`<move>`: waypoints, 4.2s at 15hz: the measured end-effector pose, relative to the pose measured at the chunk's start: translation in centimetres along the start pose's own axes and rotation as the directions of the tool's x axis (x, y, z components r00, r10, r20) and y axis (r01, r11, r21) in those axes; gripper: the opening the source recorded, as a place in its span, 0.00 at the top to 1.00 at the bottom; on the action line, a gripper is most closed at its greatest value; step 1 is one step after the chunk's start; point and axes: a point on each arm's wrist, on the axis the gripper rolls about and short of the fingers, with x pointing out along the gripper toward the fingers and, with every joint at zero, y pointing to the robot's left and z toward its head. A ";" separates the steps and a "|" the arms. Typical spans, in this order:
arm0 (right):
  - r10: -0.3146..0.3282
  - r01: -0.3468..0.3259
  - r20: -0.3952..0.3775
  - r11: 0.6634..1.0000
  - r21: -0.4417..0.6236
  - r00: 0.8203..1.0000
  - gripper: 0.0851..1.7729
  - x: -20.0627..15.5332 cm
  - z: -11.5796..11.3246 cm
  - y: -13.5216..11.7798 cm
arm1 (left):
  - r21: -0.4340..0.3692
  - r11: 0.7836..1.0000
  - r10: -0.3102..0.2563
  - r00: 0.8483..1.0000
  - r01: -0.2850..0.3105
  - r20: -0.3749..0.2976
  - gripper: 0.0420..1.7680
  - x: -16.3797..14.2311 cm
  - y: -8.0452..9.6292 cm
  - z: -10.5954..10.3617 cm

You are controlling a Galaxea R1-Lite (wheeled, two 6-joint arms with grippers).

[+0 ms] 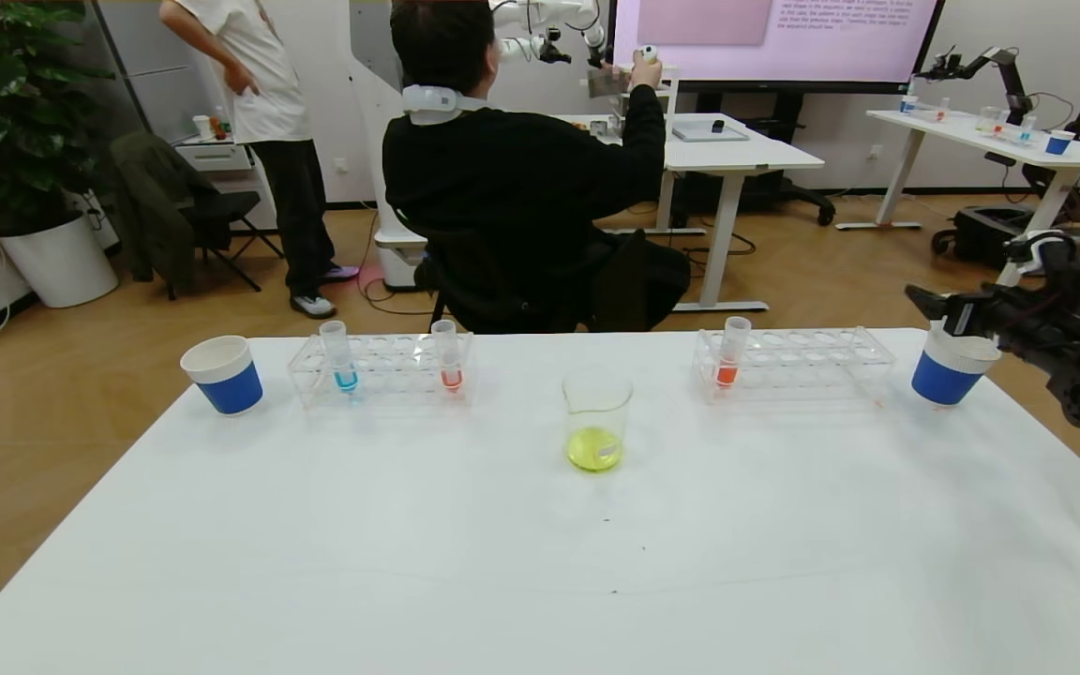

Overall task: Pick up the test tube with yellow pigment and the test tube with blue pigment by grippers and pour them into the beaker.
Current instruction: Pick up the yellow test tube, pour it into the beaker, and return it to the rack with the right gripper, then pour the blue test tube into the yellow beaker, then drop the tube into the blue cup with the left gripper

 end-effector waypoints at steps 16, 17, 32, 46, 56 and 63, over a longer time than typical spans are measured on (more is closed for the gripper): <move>0.274 -0.277 0.250 0.961 -0.022 0.929 0.02 -16.7 15.3 17.2 | 0.000 1.000 0.000 1.000 0.000 0.000 0.01 0.0 0.0 0.0; 0.273 -0.277 0.287 0.960 -0.029 0.918 0.02 -19.2 16.3 16.9 | 0.000 1.000 0.000 1.000 0.000 0.000 0.01 0.0 0.0 0.0; 0.247 -0.207 0.538 0.969 -0.135 0.806 0.02 -49.7 7.7 14.2 | 0.000 1.000 0.000 1.000 0.000 0.000 0.01 0.0 0.0 0.0; 0.086 -0.084 0.024 0.992 -0.097 0.996 0.02 -46.8 -6.0 14.2 | 0.000 1.000 0.000 1.000 0.000 0.000 0.01 0.0 0.0 0.0; 0.082 -0.079 0.023 0.993 -0.090 0.996 0.02 -46.8 -6.0 14.2 | 0.000 1.000 0.000 1.000 0.000 0.000 0.01 0.0 0.0 0.0; 0.082 -0.079 0.023 0.993 -0.090 0.996 0.02 -46.8 -6.0 14.2 | 0.001 1.000 -0.005 1.000 0.005 0.012 0.01 0.0 0.0 0.2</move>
